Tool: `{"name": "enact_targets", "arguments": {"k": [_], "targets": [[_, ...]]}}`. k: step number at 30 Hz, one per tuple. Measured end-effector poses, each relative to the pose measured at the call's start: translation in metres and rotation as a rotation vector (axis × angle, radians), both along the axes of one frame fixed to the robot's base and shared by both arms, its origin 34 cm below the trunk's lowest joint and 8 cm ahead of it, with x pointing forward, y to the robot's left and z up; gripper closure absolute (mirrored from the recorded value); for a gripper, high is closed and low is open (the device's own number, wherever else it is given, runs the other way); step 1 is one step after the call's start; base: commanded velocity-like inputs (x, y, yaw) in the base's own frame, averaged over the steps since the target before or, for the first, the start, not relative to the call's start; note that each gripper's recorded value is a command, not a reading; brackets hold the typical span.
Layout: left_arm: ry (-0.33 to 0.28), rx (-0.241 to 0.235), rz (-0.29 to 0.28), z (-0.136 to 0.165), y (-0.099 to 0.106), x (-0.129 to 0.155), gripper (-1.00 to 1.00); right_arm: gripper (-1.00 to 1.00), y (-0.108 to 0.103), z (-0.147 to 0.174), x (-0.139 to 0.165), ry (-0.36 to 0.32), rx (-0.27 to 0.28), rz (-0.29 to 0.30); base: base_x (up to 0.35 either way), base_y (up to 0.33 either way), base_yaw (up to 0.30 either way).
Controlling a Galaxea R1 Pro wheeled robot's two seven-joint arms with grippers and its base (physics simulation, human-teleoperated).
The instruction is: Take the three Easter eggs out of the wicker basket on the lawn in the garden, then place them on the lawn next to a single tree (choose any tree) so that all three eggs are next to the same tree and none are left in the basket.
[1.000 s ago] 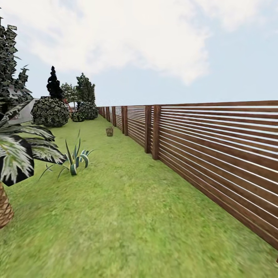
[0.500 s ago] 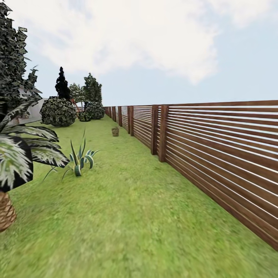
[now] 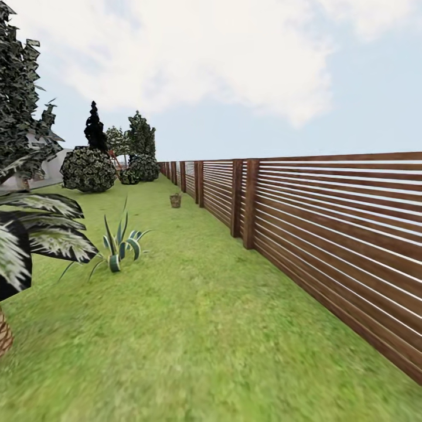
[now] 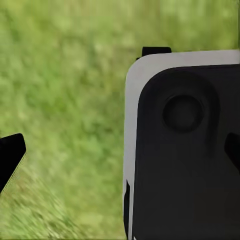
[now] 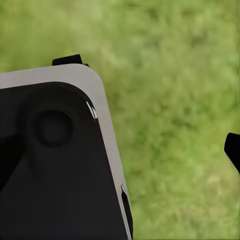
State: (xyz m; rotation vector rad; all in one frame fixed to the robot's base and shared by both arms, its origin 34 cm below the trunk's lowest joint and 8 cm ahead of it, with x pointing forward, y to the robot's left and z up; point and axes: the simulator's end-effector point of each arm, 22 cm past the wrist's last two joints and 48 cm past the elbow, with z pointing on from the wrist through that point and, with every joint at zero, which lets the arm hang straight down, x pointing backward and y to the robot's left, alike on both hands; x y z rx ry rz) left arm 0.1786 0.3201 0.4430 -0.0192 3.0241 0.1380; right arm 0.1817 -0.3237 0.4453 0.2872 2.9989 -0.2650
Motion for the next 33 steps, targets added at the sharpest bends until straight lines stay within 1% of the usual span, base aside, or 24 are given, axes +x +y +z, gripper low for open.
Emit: {"name": "enact_targets", "arguments": {"k": [20, 30, 33], "targets": [[0.000, 0.000, 0.000, 0.000, 0.000, 0.000, -1.00, -1.00, 0.000, 0.000, 0.000, 0.000, 0.000, 0.001, 0.308, 0.000, 0.000], [0.001, 0.000, -0.001, 0.000, 0.000, 0.000, -1.00, -1.00, 0.007, 0.000, 0.011, -0.026, 0.014, -0.002, 0.039, 0.000, 0.000], [0.001, 0.000, -0.002, 0.000, 0.000, 0.000, -1.00, -1.00, 0.010, 0.000, 0.011, -0.024, 0.021, 0.003, 0.000, 0.000, 0.000]]}}
